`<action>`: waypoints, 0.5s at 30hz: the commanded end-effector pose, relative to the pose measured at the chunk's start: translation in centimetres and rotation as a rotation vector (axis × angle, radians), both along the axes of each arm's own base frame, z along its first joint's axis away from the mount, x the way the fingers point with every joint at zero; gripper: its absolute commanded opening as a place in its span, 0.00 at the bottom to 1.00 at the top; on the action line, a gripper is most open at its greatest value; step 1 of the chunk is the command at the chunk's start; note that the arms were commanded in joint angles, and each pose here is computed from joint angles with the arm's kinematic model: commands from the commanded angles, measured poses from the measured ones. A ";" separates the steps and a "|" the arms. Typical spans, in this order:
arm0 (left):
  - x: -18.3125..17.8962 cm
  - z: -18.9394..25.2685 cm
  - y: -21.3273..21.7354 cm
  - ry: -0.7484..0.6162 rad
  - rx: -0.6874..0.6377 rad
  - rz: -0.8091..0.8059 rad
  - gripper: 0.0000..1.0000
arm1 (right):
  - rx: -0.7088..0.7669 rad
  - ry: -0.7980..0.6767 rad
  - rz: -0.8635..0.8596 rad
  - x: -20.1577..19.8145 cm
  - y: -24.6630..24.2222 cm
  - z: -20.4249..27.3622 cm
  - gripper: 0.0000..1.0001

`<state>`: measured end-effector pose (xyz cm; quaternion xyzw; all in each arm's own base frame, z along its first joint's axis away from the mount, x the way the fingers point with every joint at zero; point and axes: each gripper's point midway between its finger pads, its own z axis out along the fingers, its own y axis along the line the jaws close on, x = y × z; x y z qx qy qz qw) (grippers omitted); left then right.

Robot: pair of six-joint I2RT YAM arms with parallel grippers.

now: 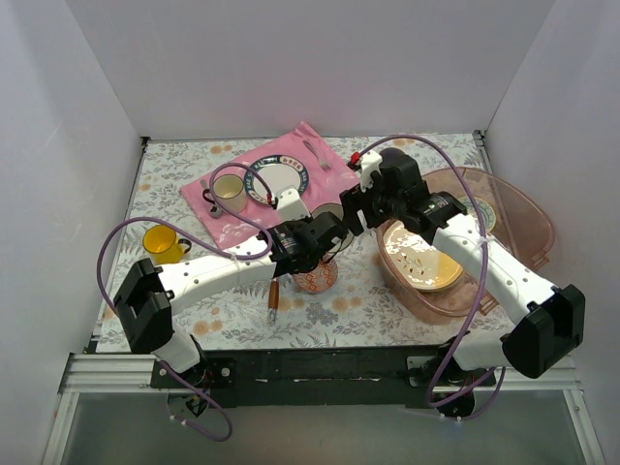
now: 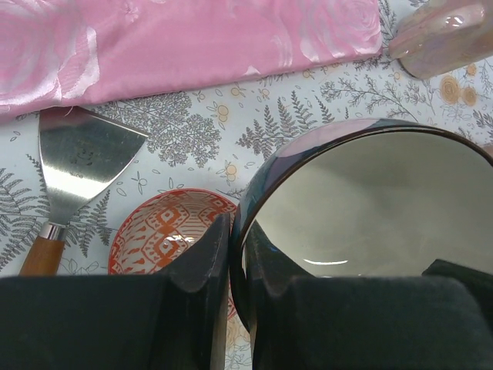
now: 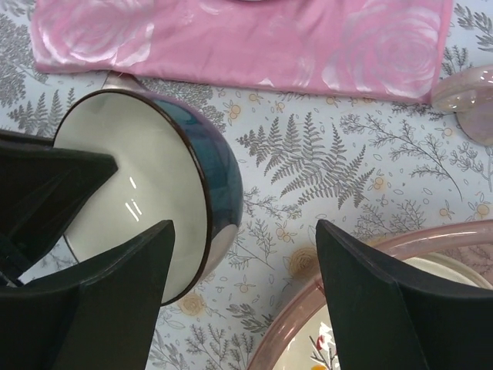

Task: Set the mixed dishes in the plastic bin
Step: Pick up the bowl from the center of the board.

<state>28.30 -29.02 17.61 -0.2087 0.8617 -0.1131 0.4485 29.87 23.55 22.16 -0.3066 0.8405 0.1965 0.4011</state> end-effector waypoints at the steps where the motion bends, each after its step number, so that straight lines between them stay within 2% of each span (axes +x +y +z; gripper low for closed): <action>1: 1.1 4.4 -0.2 -0.105 -0.118 0.077 0.00 | 0.008 -0.089 -0.068 2.2 0.5 2.1 0.78; 11: 0.9 4.5 0.0 -0.109 -0.148 0.099 0.00 | -0.052 -0.091 -0.079 2.8 2.0 0.8 0.66; 15: 0.8 4.5 0.4 -0.113 -0.153 0.105 0.00 | -0.044 -0.099 -0.074 2.8 2.3 0.9 0.52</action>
